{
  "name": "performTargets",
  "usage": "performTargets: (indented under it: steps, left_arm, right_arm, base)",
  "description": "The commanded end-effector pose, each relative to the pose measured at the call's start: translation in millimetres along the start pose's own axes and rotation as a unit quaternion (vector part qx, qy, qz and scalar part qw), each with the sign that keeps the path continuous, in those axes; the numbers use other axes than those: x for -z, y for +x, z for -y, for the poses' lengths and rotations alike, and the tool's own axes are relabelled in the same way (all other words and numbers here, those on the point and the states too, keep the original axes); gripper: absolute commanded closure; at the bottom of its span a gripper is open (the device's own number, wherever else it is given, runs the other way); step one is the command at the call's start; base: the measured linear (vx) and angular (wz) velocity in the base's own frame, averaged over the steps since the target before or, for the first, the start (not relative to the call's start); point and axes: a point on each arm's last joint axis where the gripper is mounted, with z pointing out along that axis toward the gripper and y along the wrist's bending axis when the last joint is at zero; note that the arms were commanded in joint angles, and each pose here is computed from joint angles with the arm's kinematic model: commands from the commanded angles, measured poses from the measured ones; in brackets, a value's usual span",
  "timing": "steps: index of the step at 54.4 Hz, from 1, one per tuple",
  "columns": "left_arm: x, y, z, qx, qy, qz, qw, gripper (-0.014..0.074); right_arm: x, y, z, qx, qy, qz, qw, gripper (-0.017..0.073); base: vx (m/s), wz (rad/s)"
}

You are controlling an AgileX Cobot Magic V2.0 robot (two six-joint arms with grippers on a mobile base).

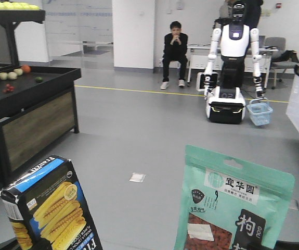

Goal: Pick snacks and fruit into basket
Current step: 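Drive toward the other robot holding the light-blue basket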

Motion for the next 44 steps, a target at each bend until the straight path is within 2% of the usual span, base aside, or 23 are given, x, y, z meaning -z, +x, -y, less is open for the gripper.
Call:
performTargets:
  steps: [1, 22, 44]
  left_arm:
    - [-0.4, -18.4, 5.4, 0.003, 0.022, 0.065, 0.998, 0.0594]
    - [-0.4, -18.4, 5.4, 0.003, 0.022, 0.065, 0.998, 0.0594]
    - [-0.4, -18.4, 5.4, 0.003, 0.022, 0.065, 0.998, 0.0594]
  right_arm:
    - [3.2, -10.4, -3.7, 0.013, 0.001, 0.022, 1.0, 0.0568]
    - [3.2, -10.4, -3.7, 0.013, 0.001, 0.022, 1.0, 0.0568]
    - [3.2, -10.4, -3.7, 0.013, 0.001, 0.022, 1.0, 0.0568]
  base:
    - [0.53, -0.56]
    - [0.55, -0.45]
    - [0.59, -0.2]
